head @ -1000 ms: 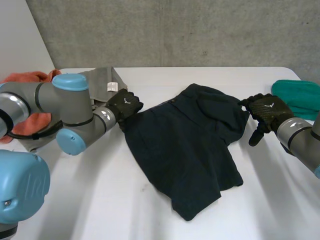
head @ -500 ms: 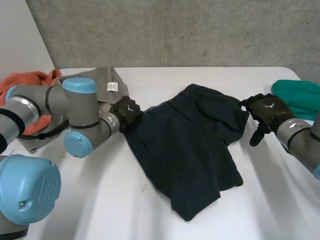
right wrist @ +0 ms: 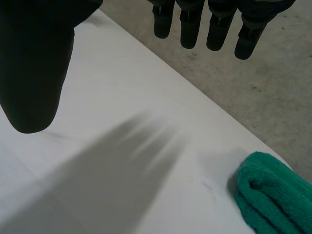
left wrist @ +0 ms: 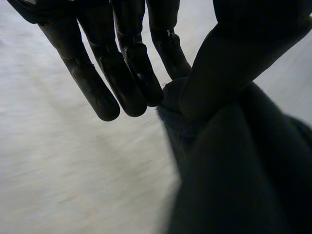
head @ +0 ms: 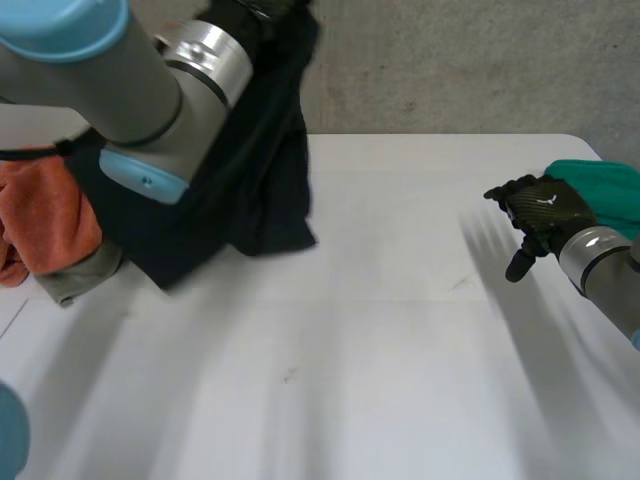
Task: Fold the laundry.
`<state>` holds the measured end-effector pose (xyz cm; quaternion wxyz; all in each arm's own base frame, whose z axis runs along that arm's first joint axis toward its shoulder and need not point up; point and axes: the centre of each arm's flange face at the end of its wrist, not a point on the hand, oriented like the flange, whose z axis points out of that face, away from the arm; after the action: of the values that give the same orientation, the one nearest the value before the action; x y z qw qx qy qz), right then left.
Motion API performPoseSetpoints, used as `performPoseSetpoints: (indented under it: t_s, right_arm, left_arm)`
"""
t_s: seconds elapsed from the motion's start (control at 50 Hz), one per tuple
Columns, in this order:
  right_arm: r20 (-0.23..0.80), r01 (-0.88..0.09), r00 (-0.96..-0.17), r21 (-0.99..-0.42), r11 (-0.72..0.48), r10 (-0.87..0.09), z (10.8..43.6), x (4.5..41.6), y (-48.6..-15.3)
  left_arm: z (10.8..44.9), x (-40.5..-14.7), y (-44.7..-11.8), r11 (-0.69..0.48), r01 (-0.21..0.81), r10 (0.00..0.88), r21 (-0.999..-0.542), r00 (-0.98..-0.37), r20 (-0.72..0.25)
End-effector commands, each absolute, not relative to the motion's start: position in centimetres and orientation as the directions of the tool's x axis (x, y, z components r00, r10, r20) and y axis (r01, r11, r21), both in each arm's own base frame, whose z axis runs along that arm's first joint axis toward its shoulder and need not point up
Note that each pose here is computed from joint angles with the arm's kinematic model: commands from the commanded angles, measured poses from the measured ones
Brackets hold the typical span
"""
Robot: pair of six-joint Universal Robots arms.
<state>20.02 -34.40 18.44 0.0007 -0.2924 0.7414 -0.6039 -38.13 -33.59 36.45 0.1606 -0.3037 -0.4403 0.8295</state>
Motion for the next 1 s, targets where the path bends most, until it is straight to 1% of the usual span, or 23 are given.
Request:
performPoseSetpoints:
  t_s: [0.02, 0.06, 0.08, 0.14, 0.18, 0.22, 0.26, 0.28, 0.32, 0.34, 0.4, 0.42, 0.48, 0.5, 0.54, 0.58, 0.62, 0.64, 0.7, 0.72, 0.8, 0.9, 1.0]
  right_arm:
    - [0.356, -0.426, -0.844, -0.899, 0.099, -0.402, 19.0, 18.9, -35.2]
    - [0.356, -0.425, -0.846, -0.900, 0.100, -0.398, 19.0, 18.7, -35.3]
    - [0.357, -0.425, -0.848, -0.900, 0.099, -0.393, 19.1, 18.5, -35.5]
    - [0.356, -0.424, -0.847, -0.901, 0.096, -0.395, 19.1, 18.5, -35.6]
    - [0.356, -0.424, -0.846, -0.901, 0.095, -0.397, 19.1, 18.6, -35.5]
    - [0.355, -0.424, -0.844, -0.901, 0.095, -0.402, 19.1, 18.7, -35.4]
    - [0.354, -0.425, -0.841, -0.900, 0.094, -0.409, 19.0, 18.9, -35.2]
    - [0.352, -0.425, -0.838, -0.900, 0.094, -0.418, 19.0, 19.3, -35.0]
    - [0.350, -0.427, -0.832, -0.900, 0.094, -0.430, 18.9, 19.7, -34.7]
    - [0.350, -0.428, -0.826, -0.900, 0.088, -0.441, 18.9, 20.1, -34.3]
    - [0.344, -0.429, -0.817, -0.899, 0.090, -0.463, 18.9, 20.9, -33.6]
    - [0.344, -0.436, -0.804, -0.895, 0.089, -0.484, 18.9, 21.5, -32.7]
    - [0.339, -0.448, -0.784, -0.889, 0.095, -0.519, 18.9, 22.4, -31.4]
    - [0.334, -0.457, -0.767, -0.884, 0.101, -0.548, 18.8, 23.1, -30.2]
    - [0.328, -0.468, -0.748, -0.877, 0.107, -0.578, 18.7, 23.8, -29.0]
    - [0.317, -0.482, -0.721, -0.868, 0.117, -0.617, 18.5, 24.6, -27.3]
    - [0.310, -0.491, -0.704, -0.862, 0.124, -0.639, 18.2, 25.0, -26.4]
    - [0.301, -0.498, -0.687, -0.858, 0.128, -0.661, 17.9, 25.6, -25.5]
    - [0.291, -0.509, -0.658, -0.852, 0.125, -0.695, 17.4, 26.4, -24.2]
    - [0.280, -0.515, -0.642, -0.847, 0.130, -0.714, 16.8, 26.9, -23.5]
    - [0.265, -0.537, -0.602, -0.832, 0.137, -0.753, 15.3, 28.0, -22.1]
    - [0.267, -0.542, -0.587, -0.831, 0.126, -0.764, 13.7, 29.1, -21.8]
    - [0.317, -0.543, -0.615, -0.834, 0.096, -0.722, 12.3, 29.7, -23.0]
  left_arm:
    - [29.2, -41.4, -27.8, -0.212, -0.039, 0.843, -0.976, -0.512, -0.163]
    - [27.3, -41.6, -26.6, -0.153, 0.000, 0.875, -0.988, -0.465, -0.136]
    - [25.5, -41.8, -25.5, -0.113, 0.038, 0.899, -0.993, -0.421, -0.118]
    - [22.8, -41.8, -23.9, -0.079, 0.115, 0.927, -0.990, -0.358, -0.116]
    - [22.1, -41.5, -23.6, -0.090, 0.148, 0.923, -0.985, -0.358, -0.138]
    - [21.6, -40.9, -23.8, -0.114, 0.197, 0.903, -0.974, -0.389, -0.184]
    - [21.9, -40.3, -24.2, -0.133, 0.222, 0.878, -0.966, -0.426, -0.219]
    - [22.4, -39.6, -24.6, -0.148, 0.246, 0.847, -0.958, -0.468, -0.251]
    - [23.0, -38.9, -25.1, -0.153, 0.266, 0.811, -0.952, -0.517, -0.275]
    - [23.6, -38.0, -25.5, -0.145, 0.282, 0.770, -0.948, -0.570, -0.287]
    - [24.3, -36.3, -26.1, -0.115, 0.308, 0.701, -0.944, -0.648, -0.297]
    - [24.6, -35.1, -26.2, -0.091, 0.328, 0.655, -0.940, -0.691, -0.305]
    - [24.6, -33.3, -26.1, -0.046, 0.356, 0.594, -0.933, -0.742, -0.312]
    - [24.4, -32.1, -25.9, -0.015, 0.377, 0.555, -0.926, -0.768, -0.321]
    - [23.9, -30.9, -25.7, 0.019, 0.394, 0.521, -0.919, -0.788, -0.327]
    - [22.8, -29.1, -25.2, 0.079, 0.426, 0.485, -0.901, -0.806, -0.339]
    - [22.0, -28.1, -24.7, 0.119, 0.448, 0.475, -0.886, -0.809, -0.346]
    - [21.1, -27.1, -24.3, 0.158, 0.469, 0.473, -0.869, -0.809, -0.351]
    - [19.9, -25.9, -23.5, 0.202, 0.496, 0.484, -0.844, -0.800, -0.354]
    - [19.2, -25.3, -23.2, 0.223, 0.514, 0.497, -0.829, -0.791, -0.357]
    - [18.1, -23.6, -22.9, 0.254, 0.555, 0.507, -0.792, -0.774, -0.380]
    - [16.8, -21.9, -23.3, 0.280, 0.585, 0.520, -0.761, -0.759, -0.392]
    - [15.3, -20.5, -24.6, 0.300, 0.590, 0.543, -0.750, -0.752, -0.374]
